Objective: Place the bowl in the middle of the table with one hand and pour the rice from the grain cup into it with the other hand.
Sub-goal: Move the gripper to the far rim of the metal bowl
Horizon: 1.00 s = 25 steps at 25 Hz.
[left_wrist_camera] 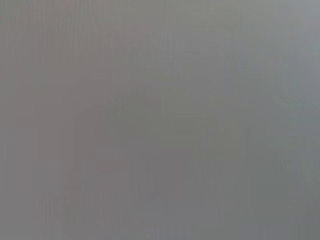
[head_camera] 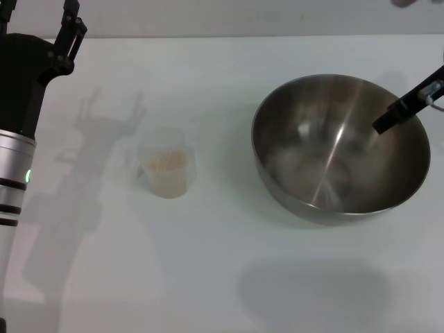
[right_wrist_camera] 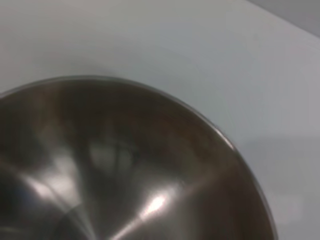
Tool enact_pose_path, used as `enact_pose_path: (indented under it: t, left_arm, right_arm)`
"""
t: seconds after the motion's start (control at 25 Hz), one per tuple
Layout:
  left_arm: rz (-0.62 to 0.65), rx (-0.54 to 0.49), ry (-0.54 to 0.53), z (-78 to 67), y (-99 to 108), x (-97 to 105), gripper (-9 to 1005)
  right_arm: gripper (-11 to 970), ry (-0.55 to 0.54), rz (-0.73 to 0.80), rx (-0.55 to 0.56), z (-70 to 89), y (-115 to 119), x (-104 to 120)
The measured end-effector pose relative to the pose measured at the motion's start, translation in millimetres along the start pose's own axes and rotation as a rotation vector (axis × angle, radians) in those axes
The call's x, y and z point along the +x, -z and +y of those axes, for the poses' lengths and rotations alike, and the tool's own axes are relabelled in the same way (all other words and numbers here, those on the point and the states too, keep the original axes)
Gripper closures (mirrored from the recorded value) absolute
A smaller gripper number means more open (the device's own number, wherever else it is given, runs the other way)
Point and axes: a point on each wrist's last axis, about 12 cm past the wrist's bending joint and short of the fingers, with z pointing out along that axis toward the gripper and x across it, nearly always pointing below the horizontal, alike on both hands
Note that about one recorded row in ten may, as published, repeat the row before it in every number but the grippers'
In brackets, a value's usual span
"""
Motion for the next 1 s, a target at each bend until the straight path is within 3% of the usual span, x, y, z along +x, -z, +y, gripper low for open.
enact_pose_path:
  t: [0.44,0.64,0.88,1.0]
  left_arm:
    - [0.002,-0.001,-0.001,0.2,-0.4,0.2,174]
    - [0.003,-0.002,-0.002,0.5,0.1,0.4,174]
    - [0.003,-0.002,-0.002,0.7,0.7,0.3,174]
    - [0.002,-0.002,-0.002,0.7,1.1,0.3,175]
  right_arm:
    - [405,-0.012,-0.044,-0.011,-4.4,-17.6,4.3]
    - [625,-0.006,-0.060,-0.006,-5.5,-17.7,3.1]
    - [818,-0.011,-0.082,-0.001,-6.5,-15.3,1.3]
    - [830,-0.009,-0.101,0.006,-7.0,-12.1,-1.2]
